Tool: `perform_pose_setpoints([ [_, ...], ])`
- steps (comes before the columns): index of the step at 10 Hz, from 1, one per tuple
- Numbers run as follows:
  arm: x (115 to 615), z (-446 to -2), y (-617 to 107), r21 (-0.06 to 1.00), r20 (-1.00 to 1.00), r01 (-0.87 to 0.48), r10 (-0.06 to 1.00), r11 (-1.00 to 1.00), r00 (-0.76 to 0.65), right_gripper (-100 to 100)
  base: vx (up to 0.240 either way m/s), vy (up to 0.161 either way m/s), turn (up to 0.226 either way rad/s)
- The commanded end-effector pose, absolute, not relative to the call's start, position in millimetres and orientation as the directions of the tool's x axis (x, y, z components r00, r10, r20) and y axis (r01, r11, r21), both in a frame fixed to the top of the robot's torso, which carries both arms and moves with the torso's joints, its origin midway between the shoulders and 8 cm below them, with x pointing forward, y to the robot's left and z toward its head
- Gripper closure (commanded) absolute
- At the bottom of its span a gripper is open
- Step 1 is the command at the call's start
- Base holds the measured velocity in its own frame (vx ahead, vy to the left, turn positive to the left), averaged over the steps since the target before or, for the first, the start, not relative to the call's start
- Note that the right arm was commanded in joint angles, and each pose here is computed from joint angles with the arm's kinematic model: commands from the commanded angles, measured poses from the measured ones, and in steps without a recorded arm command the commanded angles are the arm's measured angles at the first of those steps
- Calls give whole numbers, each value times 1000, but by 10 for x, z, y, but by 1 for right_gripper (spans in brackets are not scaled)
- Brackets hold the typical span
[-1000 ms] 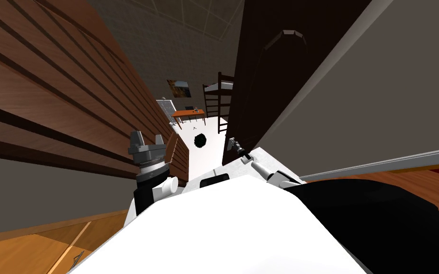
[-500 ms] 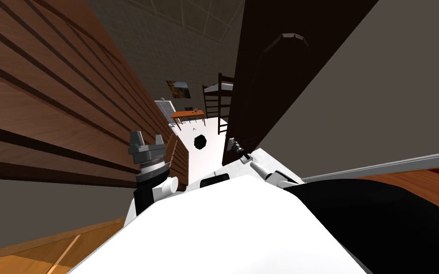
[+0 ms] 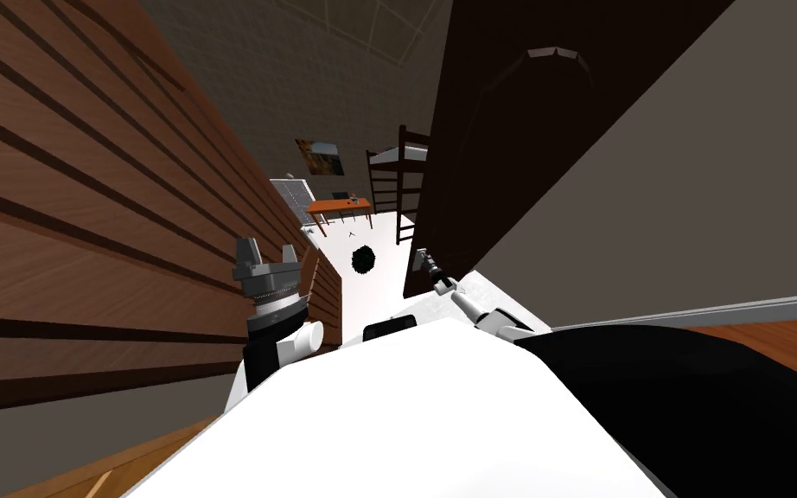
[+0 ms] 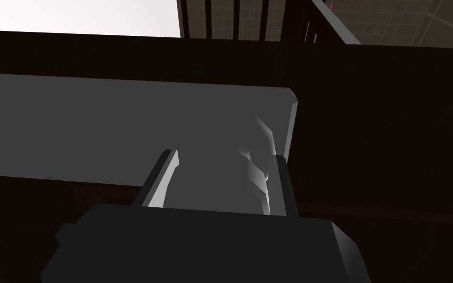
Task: Push the door open
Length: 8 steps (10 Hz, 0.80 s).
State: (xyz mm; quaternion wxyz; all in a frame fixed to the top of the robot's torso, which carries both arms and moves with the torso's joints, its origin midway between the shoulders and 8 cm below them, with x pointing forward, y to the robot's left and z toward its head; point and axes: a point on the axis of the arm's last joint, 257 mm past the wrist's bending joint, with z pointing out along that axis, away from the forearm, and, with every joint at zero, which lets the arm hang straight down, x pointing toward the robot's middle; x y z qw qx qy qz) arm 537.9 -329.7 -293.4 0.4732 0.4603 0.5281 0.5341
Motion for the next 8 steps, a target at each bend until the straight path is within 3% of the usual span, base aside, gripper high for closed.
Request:
perform_pose_setpoints([
  [1,5433,-2862,-3430,999,-19,-34,995,15,-99,100,94,56,-62],
  [8,5576,-2832,-3562,999,-24,-40,999,23,-26,100,93,53,-44],
])
